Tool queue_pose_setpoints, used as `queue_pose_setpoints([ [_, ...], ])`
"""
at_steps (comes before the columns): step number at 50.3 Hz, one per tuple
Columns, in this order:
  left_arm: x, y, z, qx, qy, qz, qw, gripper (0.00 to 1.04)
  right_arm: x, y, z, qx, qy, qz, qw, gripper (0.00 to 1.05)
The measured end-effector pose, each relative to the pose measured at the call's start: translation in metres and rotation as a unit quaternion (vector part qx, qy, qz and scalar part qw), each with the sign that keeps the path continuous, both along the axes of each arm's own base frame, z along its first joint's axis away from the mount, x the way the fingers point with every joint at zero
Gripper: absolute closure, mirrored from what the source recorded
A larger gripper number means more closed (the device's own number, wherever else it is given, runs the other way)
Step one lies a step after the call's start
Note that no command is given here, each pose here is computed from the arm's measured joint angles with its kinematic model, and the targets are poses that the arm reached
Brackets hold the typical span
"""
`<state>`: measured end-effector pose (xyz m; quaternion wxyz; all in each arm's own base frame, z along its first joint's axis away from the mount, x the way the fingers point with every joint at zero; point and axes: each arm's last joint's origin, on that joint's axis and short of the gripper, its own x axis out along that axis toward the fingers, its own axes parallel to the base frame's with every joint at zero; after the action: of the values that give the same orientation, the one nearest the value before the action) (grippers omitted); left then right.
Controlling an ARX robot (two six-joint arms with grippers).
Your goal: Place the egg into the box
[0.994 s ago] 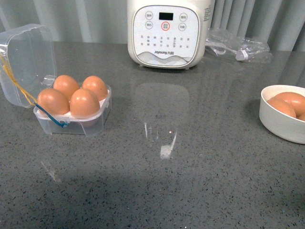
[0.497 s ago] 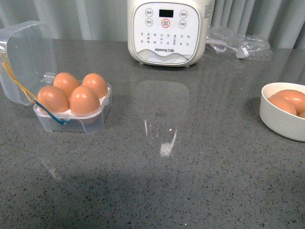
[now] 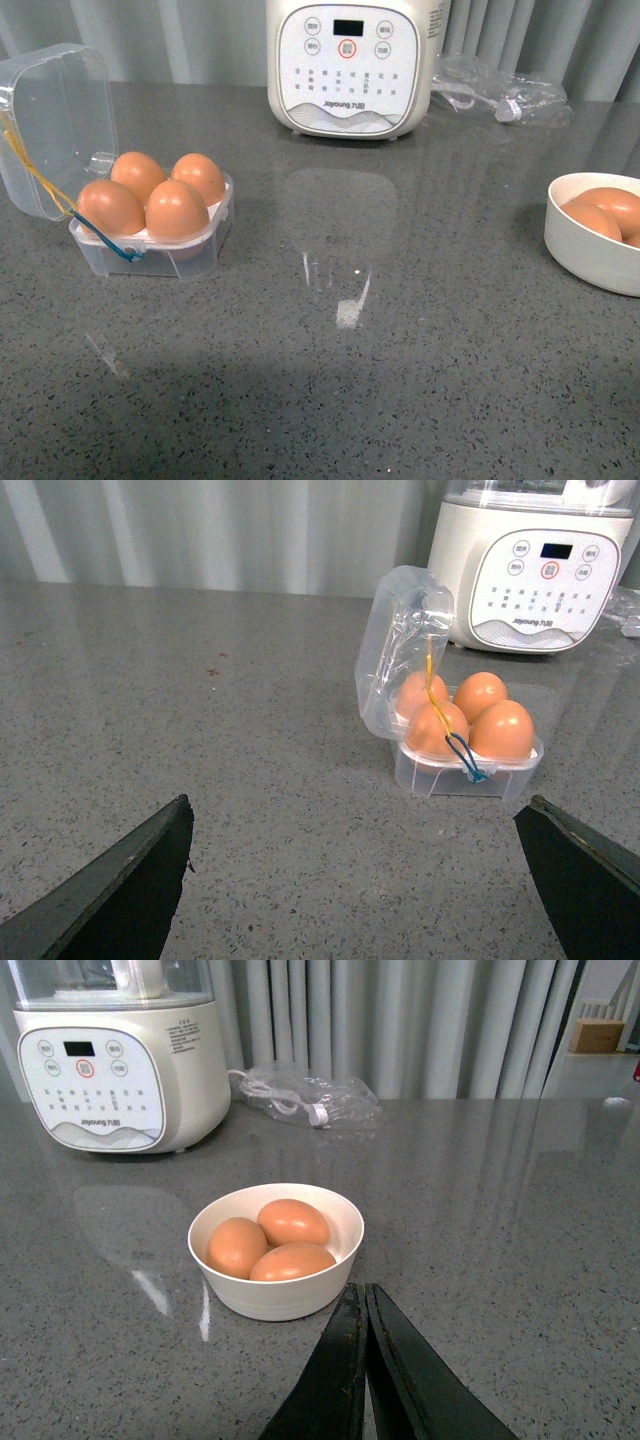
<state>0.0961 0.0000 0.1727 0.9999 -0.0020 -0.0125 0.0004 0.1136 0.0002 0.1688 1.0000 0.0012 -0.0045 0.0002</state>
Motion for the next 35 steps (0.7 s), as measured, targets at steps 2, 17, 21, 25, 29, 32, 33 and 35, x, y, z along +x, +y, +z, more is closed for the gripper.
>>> queue_pose_setpoints([
  [2,0.0,0.0,0.0,0.0,0.0,0.0,1.0,0.07,-0.001,0.0,0.0,0.0,-0.001,0.0,1.0,1.01],
  [17,0.0,0.0,0.0,0.0,0.0,0.0,1.0,0.07,-0.005,0.0,0.0,0.0,0.0,0.0,1.0,1.01],
  [21,0.0,0.0,0.0,0.0,0.0,0.0,1.0,0.07,-0.012,0.0,-0.005,0.0,0.018,0.0,1.0,1.01],
  [25,0.0,0.0,0.0,0.0,0.0,0.0,1.0,0.07,-0.015,0.0,-0.003,0.0,0.005,0.001,1.0,1.01],
  [29,0.0,0.0,0.0,0.0,0.0,0.0,1.0,0.07,-0.016,0.0,-0.003,0.0,0.002,0.0,1.0,1.01],
  [32,0.0,0.0,0.0,0.0,0.0,0.0,1.0,0.07,-0.016,0.0,-0.003,0.0,0.003,0.0,1.0,1.01],
  [33,0.0,0.0,0.0,0.0,0.0,0.0,1.0,0.07,-0.016,0.0,-0.003,0.0,0.003,0.0,1.0,1.01],
  [35,0.0,0.0,0.0,0.0,0.0,0.0,1.0,0.07,-0.016,0.0,-0.003,0.0,0.003,0.0,1.0,1.01],
])
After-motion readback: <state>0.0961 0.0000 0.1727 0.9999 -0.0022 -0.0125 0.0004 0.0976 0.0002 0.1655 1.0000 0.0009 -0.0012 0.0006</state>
